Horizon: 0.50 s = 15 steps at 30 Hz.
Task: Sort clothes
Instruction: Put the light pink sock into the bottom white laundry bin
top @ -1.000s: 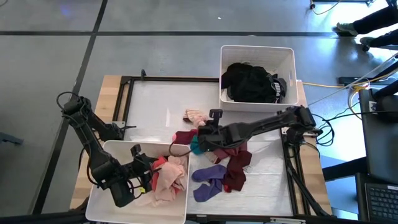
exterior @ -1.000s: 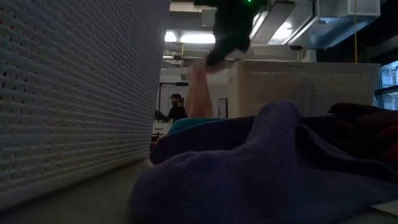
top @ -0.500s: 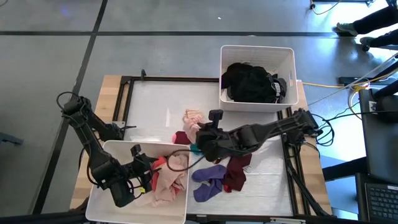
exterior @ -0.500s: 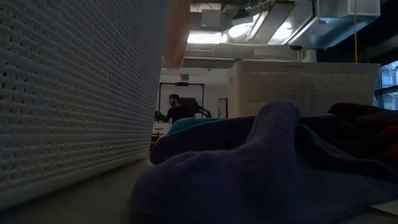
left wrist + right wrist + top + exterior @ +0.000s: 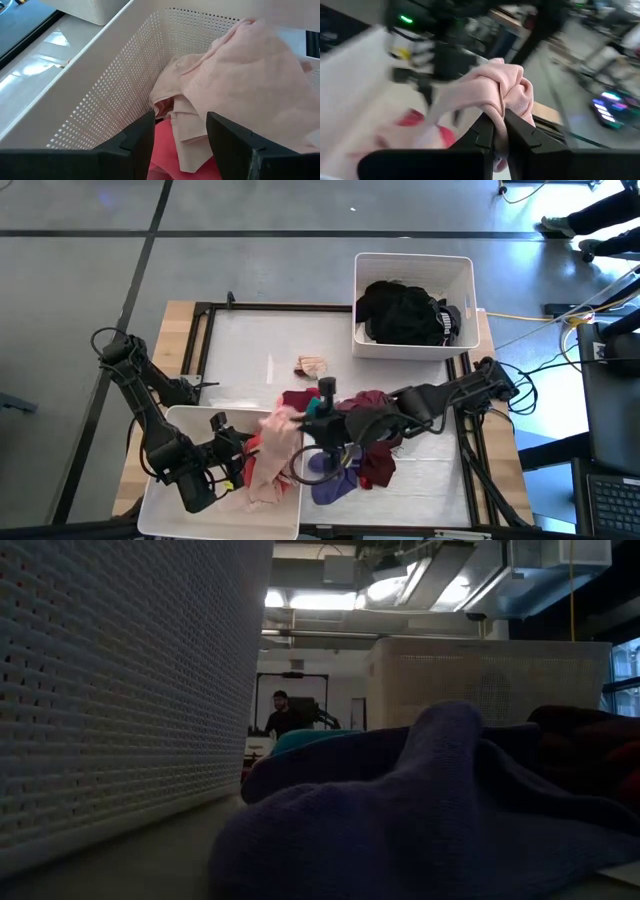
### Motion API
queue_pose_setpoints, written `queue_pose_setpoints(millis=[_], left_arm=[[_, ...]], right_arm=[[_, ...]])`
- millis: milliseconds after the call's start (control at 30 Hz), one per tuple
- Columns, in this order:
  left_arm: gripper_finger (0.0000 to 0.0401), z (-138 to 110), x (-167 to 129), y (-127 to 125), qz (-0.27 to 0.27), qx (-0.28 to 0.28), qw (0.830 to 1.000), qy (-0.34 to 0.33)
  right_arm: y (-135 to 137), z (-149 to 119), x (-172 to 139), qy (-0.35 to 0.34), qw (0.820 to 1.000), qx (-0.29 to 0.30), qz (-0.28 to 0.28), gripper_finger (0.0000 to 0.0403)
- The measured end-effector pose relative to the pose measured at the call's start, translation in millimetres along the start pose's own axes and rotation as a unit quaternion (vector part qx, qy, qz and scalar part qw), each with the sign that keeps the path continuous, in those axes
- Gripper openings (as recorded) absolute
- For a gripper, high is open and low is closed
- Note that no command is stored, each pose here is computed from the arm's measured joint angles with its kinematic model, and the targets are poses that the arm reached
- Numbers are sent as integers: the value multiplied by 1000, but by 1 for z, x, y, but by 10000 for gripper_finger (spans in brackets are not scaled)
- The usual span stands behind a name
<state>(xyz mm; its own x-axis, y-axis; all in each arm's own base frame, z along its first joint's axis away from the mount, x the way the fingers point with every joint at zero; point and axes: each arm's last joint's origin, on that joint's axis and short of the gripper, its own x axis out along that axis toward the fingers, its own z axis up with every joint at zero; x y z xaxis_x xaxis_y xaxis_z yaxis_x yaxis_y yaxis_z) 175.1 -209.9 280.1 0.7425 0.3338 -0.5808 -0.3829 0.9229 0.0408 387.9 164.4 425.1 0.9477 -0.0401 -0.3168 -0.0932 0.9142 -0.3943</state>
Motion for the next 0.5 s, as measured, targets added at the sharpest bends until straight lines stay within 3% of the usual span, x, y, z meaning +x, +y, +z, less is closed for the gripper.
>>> queue_pose_setpoints(millis=[233,500], left_arm=[[169,0,0,0,0,1,1000,0],[169,0,0,0,0,1,1000,0]], right_arm=[[21,-11,25,-7,995,-4,100,30],[45,-34,58,33,992,-17,124,31]])
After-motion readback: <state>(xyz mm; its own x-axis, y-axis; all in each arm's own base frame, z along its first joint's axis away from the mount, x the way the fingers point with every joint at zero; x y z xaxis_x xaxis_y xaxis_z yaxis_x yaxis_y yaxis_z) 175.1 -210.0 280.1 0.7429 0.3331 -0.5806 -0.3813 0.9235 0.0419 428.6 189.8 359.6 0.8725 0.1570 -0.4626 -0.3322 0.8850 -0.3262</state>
